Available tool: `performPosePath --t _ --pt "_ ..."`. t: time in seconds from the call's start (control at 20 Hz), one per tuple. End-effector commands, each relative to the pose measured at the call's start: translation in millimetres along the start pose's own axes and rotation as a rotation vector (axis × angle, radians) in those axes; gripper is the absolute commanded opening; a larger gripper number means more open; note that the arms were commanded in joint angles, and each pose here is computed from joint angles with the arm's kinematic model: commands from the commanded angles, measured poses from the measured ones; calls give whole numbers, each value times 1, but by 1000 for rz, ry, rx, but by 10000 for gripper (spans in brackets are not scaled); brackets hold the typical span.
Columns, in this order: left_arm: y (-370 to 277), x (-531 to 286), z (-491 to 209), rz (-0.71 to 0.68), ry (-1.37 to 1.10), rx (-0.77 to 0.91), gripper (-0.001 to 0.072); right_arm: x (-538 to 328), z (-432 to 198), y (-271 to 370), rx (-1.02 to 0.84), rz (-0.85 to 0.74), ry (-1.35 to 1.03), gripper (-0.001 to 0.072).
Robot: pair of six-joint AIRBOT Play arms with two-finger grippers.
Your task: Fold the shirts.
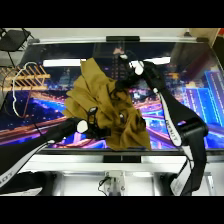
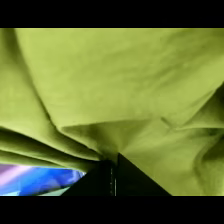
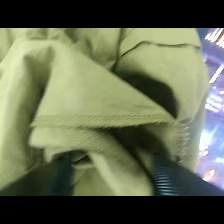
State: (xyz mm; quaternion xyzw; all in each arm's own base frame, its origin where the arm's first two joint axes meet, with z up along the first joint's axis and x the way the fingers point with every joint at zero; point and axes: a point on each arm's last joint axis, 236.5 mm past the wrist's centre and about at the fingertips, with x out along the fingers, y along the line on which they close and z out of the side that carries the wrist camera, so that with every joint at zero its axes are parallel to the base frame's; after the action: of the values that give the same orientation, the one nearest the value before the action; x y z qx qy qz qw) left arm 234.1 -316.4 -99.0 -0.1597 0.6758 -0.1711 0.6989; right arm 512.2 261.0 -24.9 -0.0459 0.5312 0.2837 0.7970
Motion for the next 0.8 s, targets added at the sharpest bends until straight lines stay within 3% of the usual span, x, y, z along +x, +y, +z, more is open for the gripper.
performPosePath --t 0.0,0.05,0.1,0.25,0.45,0.75 --pt "3 -6 12 -6 -31 33 54 16 -10 -5 37 -9 34 418" --pt "7 -11 16 3 -36 39 54 20 -17 -5 39 -6 64 179" --pt "14 -17 20 21 -43 50 54 20 -20 -5 46 -5 75 64" --pt "27 -59 46 35 -106 108 54 -11 1 -12 23 -46 4 58" --pt "41 -187 136 64 -377 174 54 -128 42 -30 12 -175 -188 58" --pt "120 -333 218 171 -708 57 53 -232 -55 -49 275 -270 37 58"
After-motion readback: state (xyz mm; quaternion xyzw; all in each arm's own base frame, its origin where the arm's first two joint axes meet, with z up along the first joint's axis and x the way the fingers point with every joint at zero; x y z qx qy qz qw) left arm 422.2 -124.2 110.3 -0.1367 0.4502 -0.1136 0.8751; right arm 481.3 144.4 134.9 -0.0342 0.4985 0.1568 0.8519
